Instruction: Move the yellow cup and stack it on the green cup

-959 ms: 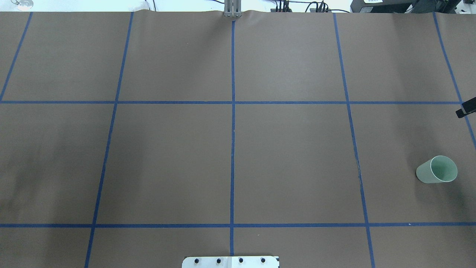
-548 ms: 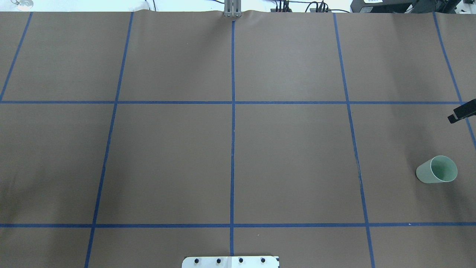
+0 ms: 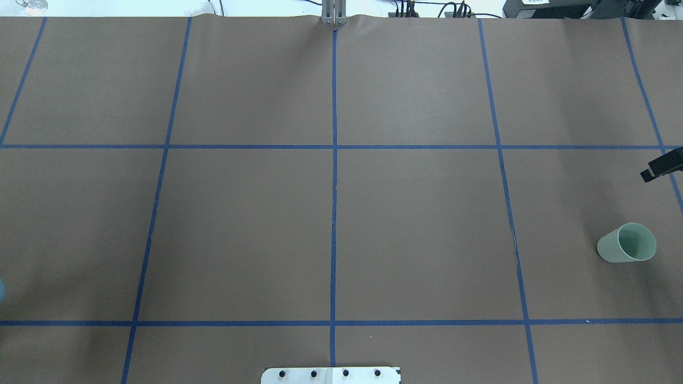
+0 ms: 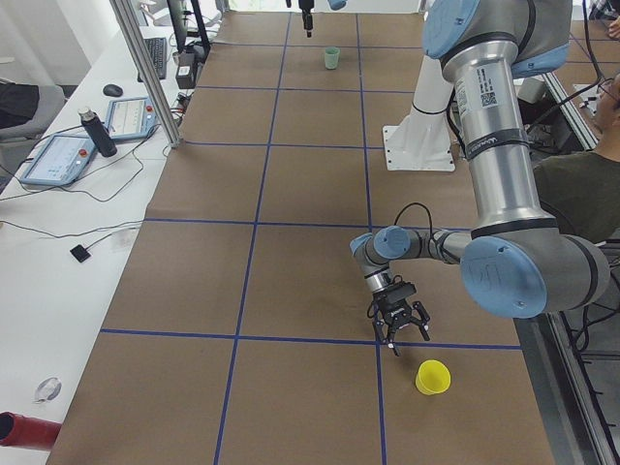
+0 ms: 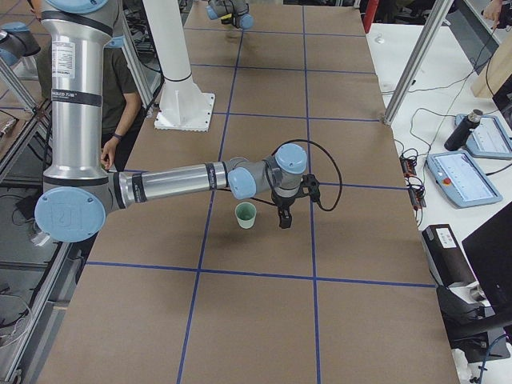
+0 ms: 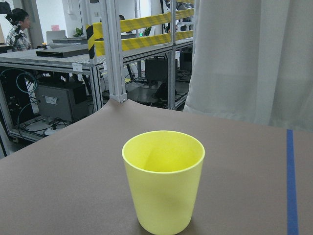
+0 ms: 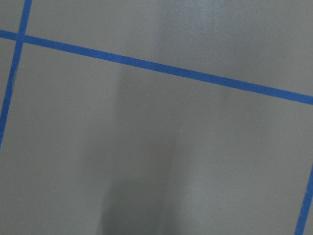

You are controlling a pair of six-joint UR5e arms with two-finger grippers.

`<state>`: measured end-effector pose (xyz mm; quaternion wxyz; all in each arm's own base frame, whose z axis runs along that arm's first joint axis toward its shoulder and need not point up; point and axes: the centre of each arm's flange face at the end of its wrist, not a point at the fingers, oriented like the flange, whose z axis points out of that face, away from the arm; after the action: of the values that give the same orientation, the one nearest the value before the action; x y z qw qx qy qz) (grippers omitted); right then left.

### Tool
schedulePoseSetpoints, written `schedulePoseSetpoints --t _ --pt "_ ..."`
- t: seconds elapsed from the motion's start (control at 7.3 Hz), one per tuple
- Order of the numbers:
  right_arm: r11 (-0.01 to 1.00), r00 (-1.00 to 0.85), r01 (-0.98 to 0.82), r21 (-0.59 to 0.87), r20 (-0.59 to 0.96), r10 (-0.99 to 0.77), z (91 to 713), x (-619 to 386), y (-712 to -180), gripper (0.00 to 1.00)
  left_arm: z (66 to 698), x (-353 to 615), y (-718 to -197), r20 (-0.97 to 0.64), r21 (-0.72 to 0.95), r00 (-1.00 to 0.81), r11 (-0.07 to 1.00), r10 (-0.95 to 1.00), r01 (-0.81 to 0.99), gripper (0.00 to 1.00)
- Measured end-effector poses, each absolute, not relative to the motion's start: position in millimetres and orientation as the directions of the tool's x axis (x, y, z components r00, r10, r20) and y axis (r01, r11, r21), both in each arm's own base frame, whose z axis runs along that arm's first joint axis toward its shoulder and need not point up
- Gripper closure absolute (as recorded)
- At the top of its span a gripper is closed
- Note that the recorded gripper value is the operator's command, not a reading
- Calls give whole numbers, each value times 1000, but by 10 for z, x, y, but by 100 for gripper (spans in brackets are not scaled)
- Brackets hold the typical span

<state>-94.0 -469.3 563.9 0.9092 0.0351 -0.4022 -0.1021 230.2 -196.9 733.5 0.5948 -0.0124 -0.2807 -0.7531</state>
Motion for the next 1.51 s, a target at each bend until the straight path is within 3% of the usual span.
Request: schedulePoseSetpoints --t 1.51 --pt "973 651 155 174 723 -233 5490 -911 -4624 0 7916 2004 -1558 305 431 -273 -124 -912 894 0"
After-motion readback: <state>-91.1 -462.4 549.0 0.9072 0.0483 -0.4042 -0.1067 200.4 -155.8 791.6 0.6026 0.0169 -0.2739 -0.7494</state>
